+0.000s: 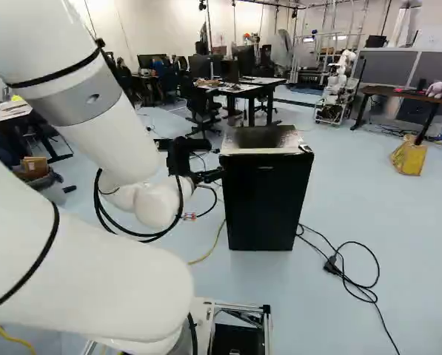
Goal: Grab a drink from the fridge
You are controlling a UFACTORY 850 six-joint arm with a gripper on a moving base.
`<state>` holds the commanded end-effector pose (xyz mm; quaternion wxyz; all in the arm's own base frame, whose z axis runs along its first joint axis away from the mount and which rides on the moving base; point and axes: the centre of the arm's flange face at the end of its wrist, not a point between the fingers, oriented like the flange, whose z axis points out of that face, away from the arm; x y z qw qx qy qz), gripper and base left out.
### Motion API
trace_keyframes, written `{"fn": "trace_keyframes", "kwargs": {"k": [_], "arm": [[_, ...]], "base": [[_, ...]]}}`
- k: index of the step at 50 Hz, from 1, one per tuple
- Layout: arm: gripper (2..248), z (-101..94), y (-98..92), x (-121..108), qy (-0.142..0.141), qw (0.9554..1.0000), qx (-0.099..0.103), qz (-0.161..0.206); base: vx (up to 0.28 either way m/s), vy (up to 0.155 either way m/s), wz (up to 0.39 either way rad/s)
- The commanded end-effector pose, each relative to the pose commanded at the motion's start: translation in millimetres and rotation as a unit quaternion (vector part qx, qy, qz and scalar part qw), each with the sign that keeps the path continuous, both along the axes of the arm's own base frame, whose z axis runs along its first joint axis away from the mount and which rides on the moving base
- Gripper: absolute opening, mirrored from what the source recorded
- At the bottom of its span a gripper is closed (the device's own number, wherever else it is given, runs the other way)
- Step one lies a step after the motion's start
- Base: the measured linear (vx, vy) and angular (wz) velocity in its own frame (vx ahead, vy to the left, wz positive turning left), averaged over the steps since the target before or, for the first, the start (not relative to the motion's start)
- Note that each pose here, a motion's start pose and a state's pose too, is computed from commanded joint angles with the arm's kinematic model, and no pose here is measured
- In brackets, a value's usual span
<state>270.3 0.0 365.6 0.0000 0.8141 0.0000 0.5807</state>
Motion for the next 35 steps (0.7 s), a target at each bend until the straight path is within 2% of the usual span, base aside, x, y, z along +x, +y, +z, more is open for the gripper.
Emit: {"fn": "trace_keyframes", "kwargs": {"k": [24,35], "arm": [[247,0.0,0.0,0.0,0.000,1.0000,0.000,0.000],[247,0.0,0.0,0.0,0.000,1.0000,0.000,0.000]], "base": [[0.080,0.003,0.003],[0.020,0.000,-0.001]]}}
